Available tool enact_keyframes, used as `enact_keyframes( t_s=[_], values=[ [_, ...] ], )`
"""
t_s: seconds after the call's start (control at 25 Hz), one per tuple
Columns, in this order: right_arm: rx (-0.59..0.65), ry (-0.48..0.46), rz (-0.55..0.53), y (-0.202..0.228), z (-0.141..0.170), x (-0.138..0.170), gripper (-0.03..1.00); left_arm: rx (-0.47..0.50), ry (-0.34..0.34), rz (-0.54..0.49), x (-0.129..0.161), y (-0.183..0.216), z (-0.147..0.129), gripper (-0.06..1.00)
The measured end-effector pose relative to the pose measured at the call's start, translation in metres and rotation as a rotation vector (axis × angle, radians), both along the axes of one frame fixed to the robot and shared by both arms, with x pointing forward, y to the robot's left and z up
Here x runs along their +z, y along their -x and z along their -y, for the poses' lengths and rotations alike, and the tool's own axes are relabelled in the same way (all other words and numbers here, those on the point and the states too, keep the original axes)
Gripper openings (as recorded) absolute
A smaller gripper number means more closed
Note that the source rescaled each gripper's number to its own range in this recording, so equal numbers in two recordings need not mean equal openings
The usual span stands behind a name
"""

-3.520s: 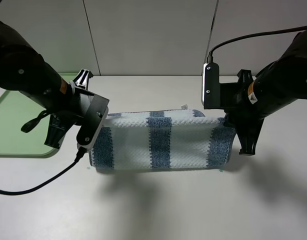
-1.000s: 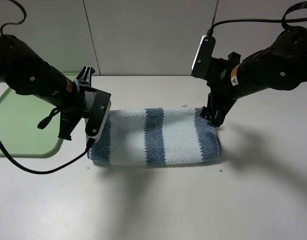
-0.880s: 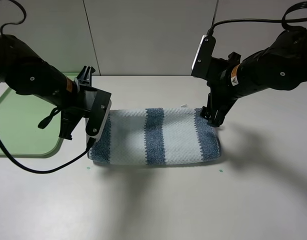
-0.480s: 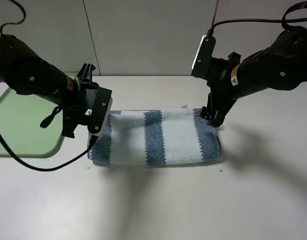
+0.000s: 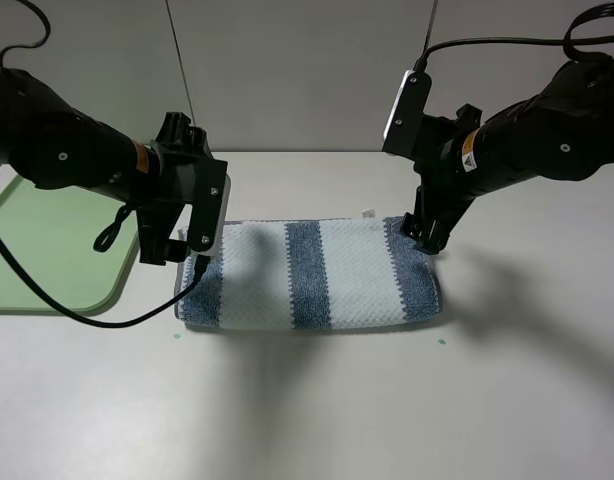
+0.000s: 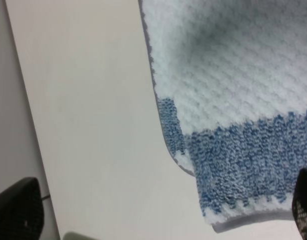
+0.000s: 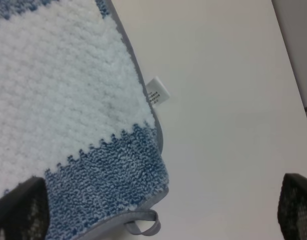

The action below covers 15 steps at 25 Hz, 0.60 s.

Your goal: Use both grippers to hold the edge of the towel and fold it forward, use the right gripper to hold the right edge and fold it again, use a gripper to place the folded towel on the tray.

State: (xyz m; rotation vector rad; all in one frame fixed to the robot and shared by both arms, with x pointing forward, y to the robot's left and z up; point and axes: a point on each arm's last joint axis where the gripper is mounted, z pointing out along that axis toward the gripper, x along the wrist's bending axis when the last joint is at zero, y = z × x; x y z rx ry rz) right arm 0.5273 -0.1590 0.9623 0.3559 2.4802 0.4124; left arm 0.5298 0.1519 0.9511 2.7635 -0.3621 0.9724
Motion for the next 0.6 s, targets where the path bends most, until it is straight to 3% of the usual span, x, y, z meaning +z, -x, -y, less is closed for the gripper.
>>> enact_keyframes(
  t_s=[0.6],
  values=[
    [-0.009,-0.009,-0.004,0.0001,-0.0001,0.0,1.0,-0.001,0.002,0.002,0.0002,-0.0001,0.0002,1.0]
  ],
)
